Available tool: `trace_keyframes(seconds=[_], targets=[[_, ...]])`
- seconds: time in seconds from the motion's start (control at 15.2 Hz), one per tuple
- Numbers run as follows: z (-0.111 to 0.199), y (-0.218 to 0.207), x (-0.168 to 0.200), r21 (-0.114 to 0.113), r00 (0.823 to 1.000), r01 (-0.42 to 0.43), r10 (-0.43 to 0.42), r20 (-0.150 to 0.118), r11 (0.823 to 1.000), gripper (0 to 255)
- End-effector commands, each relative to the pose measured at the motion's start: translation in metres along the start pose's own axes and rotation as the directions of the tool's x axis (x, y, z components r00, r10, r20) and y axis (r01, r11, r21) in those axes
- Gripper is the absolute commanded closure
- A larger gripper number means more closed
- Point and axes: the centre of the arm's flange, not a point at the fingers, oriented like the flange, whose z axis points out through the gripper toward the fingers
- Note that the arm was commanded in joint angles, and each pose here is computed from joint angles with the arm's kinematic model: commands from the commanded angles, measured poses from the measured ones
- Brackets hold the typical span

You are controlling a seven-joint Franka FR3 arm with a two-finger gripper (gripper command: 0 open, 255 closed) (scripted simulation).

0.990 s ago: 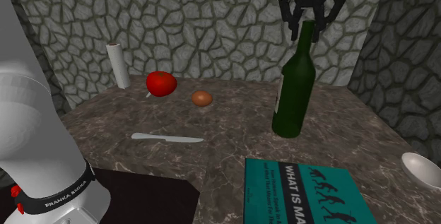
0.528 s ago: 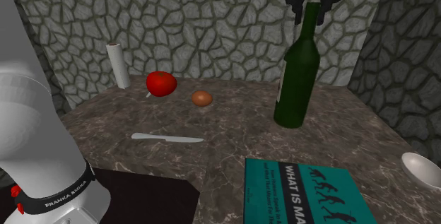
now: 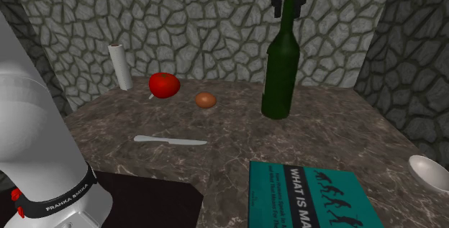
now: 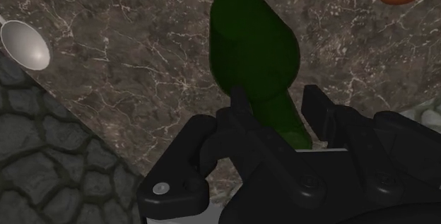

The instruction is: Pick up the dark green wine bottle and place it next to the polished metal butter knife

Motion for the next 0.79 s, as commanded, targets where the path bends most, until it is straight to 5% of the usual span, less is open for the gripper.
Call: trace_keyframes(seconds=[0.0,0.73], targets=[[-0.002,-0.026,0.0,-0.001,1.0,-0.001,0.001,0.0,1.0,255],[-0.009,-0.171,-0.008,-0.001,1.0,-0.001,0.001,0.0,1.0,255]])
